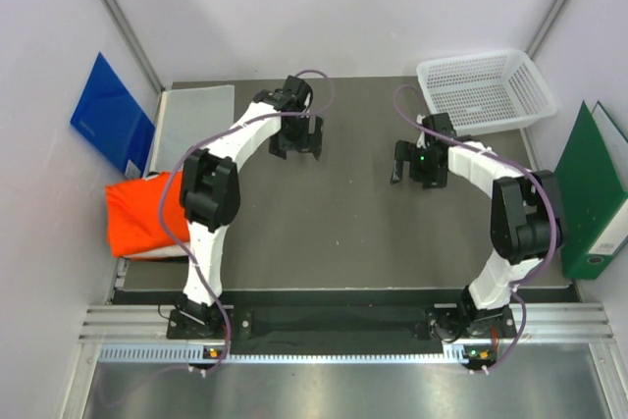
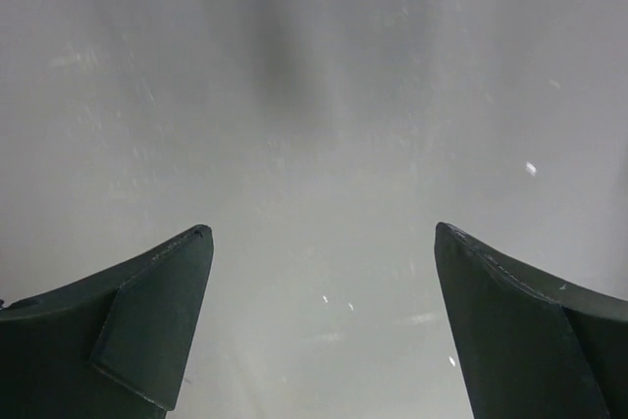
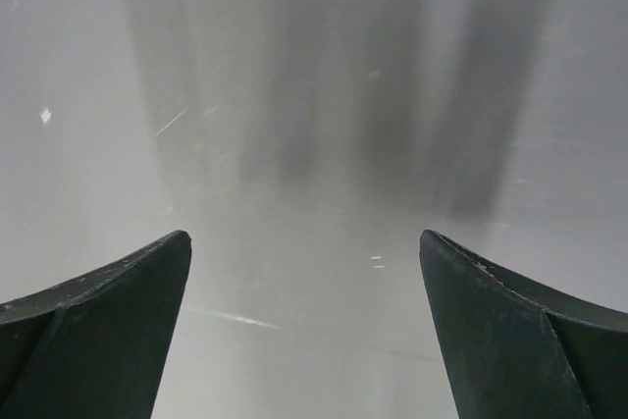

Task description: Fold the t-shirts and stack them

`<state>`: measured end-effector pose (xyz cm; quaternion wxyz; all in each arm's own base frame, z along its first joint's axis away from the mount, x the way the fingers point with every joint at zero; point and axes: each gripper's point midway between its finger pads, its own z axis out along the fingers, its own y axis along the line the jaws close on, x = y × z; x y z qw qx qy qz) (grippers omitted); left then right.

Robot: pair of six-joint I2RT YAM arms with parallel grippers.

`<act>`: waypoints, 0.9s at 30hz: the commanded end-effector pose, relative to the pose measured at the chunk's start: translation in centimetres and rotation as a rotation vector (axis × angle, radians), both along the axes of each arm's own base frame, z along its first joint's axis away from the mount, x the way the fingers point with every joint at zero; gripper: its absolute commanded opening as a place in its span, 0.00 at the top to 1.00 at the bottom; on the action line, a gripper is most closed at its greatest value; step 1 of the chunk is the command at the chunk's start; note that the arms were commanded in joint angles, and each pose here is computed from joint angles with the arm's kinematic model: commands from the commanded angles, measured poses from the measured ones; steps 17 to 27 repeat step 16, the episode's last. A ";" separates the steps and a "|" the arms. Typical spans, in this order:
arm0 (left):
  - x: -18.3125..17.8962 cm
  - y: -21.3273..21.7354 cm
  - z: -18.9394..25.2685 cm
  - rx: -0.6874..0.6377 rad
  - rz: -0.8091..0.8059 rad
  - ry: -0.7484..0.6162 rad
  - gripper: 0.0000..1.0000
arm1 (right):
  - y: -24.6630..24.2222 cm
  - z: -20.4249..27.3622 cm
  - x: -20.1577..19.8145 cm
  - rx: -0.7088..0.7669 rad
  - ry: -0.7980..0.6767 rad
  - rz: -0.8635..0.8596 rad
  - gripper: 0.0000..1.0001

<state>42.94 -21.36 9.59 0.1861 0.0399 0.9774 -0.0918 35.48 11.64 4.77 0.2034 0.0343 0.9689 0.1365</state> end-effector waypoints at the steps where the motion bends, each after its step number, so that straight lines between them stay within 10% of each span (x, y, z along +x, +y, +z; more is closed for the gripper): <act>1: 1.0 2.2 -0.1 0.119 -0.004 -0.010 0.01 | -2.6 3.9 2.9 -0.138 -0.143 -0.038 0.00; 27: 1.9 4.5 -3.3 0.186 -0.041 0.008 0.01 | -3.8 6.3 7.0 -0.218 -0.236 -0.080 0.00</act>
